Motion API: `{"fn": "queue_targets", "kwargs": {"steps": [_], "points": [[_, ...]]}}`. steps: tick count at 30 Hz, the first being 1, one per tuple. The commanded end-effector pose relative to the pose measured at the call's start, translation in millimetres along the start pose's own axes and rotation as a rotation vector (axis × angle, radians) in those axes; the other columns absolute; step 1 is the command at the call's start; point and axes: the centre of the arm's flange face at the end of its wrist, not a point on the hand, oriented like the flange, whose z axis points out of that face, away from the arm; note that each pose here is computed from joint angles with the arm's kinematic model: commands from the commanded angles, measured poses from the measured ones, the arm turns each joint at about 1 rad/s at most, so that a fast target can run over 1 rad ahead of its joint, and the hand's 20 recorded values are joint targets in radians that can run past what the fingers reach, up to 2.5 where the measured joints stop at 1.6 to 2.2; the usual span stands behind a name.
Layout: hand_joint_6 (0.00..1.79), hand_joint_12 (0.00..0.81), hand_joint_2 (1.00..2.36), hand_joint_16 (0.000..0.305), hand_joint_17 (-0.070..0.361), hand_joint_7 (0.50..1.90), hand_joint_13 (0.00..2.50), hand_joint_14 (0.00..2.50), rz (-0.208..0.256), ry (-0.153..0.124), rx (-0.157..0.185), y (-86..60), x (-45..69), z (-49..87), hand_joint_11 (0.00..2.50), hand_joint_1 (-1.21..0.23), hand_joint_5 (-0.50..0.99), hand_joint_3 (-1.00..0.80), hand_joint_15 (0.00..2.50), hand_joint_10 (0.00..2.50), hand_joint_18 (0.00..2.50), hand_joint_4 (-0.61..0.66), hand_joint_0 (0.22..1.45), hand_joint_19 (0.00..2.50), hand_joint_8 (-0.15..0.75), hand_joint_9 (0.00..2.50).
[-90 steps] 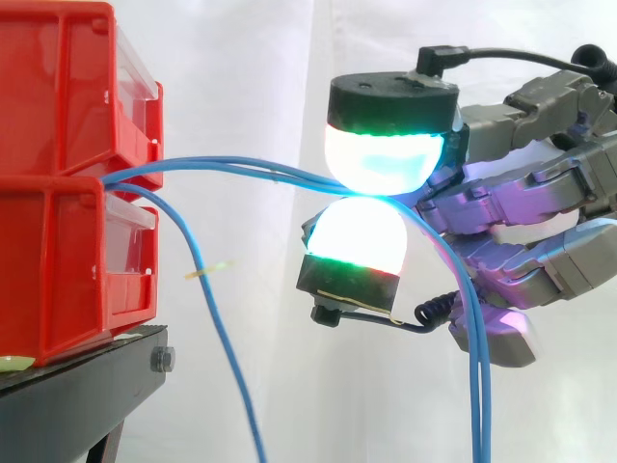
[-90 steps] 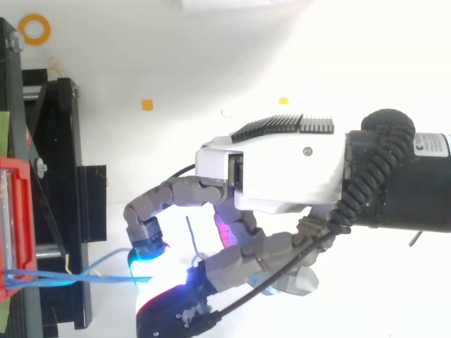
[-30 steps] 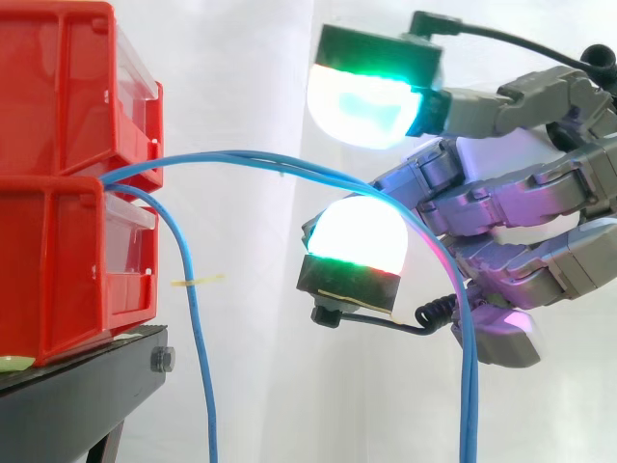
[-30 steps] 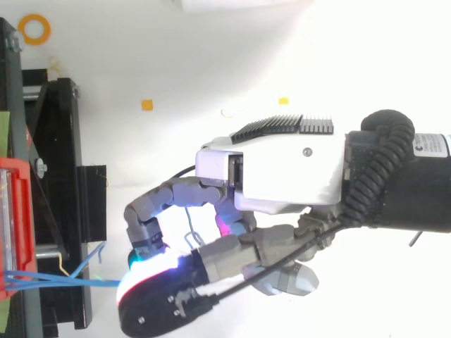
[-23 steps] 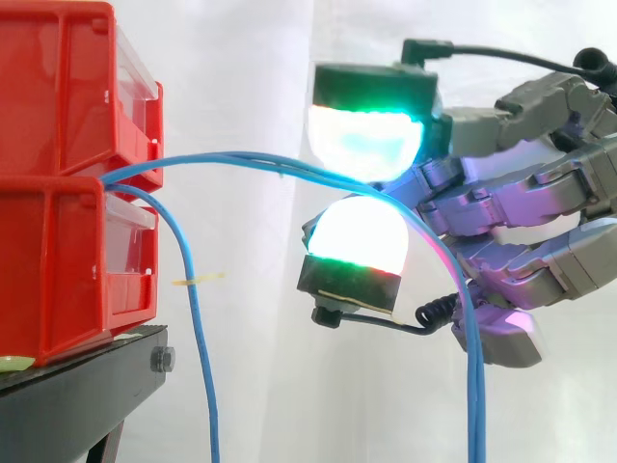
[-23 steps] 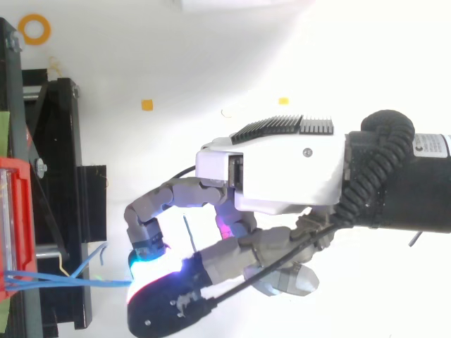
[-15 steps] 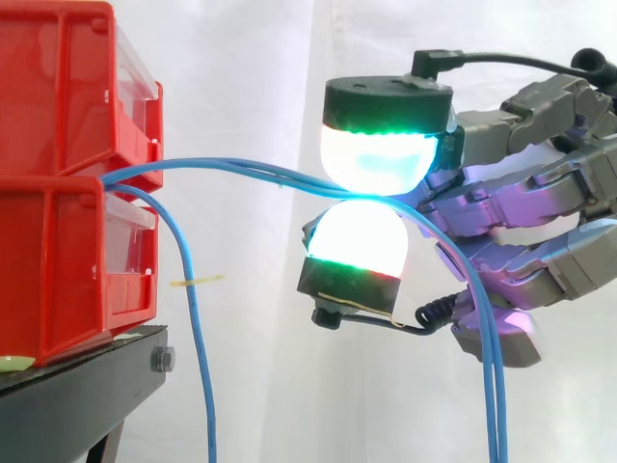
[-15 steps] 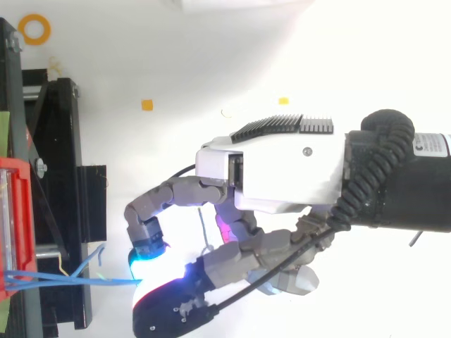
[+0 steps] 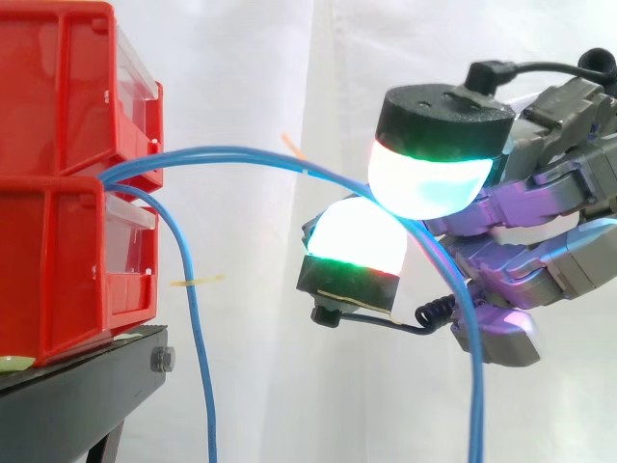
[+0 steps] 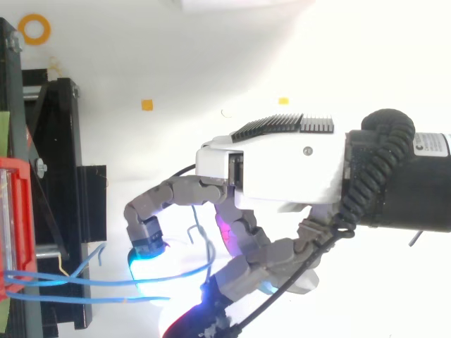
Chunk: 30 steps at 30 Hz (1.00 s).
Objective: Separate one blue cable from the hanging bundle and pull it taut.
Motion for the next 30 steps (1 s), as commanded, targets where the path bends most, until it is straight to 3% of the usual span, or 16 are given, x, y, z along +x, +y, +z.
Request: {"fn": "queue_targets", "kwargs": {"steps": [1, 4, 8, 15, 19, 28, 30], "points": [[0.5, 0.323, 1.0, 0.045, 0.102, 1.31, 1.68, 0.02, -0.001, 0.001, 0.002, -1.1, 0.5, 0.5, 0.96, -0.71, 0.16, -0.5, 1.01, 0.04, 1.09, 0.07, 0.54, 0.86, 0.135, 2.39], [0.5, 0.335, 1.0, 0.05, 0.112, 1.32, 1.7, 0.02, 0.0, -0.002, -0.001, 0.5, -0.1, 0.0, 0.93, -0.46, 0.16, -0.5, 0.99, 0.04, 1.12, 0.09, 0.49, 0.83, 0.132, 2.41], [0.5, 0.327, 1.0, 0.049, 0.11, 1.33, 1.7, 0.02, 0.0, -0.001, 0.001, -0.2, 0.0, -0.1, 0.93, -0.39, 0.16, -0.5, 1.0, 0.04, 1.1, 0.1, 0.5, 0.85, 0.134, 2.4], [0.5, 0.307, 1.0, 0.043, 0.097, 1.33, 1.67, 0.03, 0.0, -0.001, 0.001, -0.2, 0.0, -0.1, 0.96, -0.58, 0.16, -0.5, 1.02, 0.04, 1.04, 0.08, 0.64, 0.88, 0.114, 2.38], [0.5, 0.306, 1.01, 0.043, 0.096, 1.32, 1.66, 0.03, -0.001, 0.001, 0.002, -1.1, 0.5, 0.5, 0.96, -0.7, 0.16, -0.35, 1.02, 0.04, 1.04, 0.08, 0.7, 0.89, 0.119, 2.38], [0.5, 0.313, 1.02, 0.043, 0.096, 1.32, 1.65, 0.03, 0.0, -0.001, 0.001, -0.2, 0.0, -0.1, 0.97, -0.75, 0.15, -0.26, 1.03, 0.04, 1.04, 0.04, 0.72, 0.89, 0.135, 2.37], [0.5, 0.311, 1.02, 0.043, 0.096, 1.32, 1.65, 0.03, -0.001, 0.0, 0.0, 0.1, 1.1, -0.1, 0.98, -0.86, 0.15, -0.27, 1.03, 0.04, 1.05, 0.04, 0.71, 0.88, 0.148, 2.36]]}}
